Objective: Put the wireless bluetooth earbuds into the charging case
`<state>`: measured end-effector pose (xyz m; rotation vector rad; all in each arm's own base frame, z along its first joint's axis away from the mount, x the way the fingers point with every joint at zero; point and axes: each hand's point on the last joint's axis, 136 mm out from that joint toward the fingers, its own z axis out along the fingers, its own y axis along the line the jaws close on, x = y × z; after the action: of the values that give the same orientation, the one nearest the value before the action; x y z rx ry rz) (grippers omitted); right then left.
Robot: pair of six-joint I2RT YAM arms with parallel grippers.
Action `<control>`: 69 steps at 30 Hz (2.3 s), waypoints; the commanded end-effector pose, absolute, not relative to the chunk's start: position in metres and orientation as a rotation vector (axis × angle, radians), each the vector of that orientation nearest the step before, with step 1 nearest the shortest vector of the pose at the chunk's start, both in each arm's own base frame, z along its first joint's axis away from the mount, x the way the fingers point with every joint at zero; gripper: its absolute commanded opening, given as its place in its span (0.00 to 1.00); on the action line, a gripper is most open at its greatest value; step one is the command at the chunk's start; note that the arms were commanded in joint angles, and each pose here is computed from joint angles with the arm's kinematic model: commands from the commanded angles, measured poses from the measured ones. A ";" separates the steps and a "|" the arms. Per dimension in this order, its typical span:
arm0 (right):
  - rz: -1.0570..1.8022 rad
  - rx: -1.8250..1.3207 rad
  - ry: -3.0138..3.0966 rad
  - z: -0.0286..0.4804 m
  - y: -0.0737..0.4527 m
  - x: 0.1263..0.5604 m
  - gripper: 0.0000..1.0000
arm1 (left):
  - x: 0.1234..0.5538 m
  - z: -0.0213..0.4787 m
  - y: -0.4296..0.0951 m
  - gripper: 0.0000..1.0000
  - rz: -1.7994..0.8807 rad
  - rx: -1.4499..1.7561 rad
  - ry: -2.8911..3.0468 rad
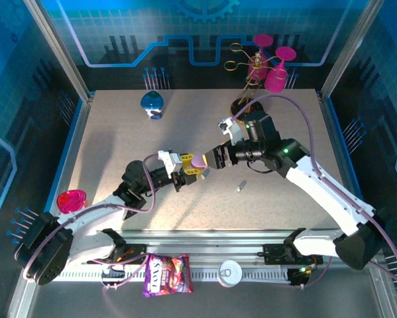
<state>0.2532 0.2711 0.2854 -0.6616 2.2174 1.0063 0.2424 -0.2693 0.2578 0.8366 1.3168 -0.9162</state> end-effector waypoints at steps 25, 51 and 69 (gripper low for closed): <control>1.942 -0.156 2.152 0.288 0.295 0.243 0.21 | 0.259 0.290 -0.273 0.24 -0.865 0.798 1.168; 1.155 0.031 2.281 0.152 0.245 0.385 0.21 | 0.264 0.176 -0.233 0.99 -0.677 0.717 1.742; 0.928 -0.003 2.513 0.045 0.295 0.449 0.24 | 0.267 0.154 -0.218 0.99 -0.584 0.682 1.884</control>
<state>0.4459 0.2944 0.0521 0.0218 2.4914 0.9867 0.2656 -0.2175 0.1520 0.6943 1.8757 -0.5867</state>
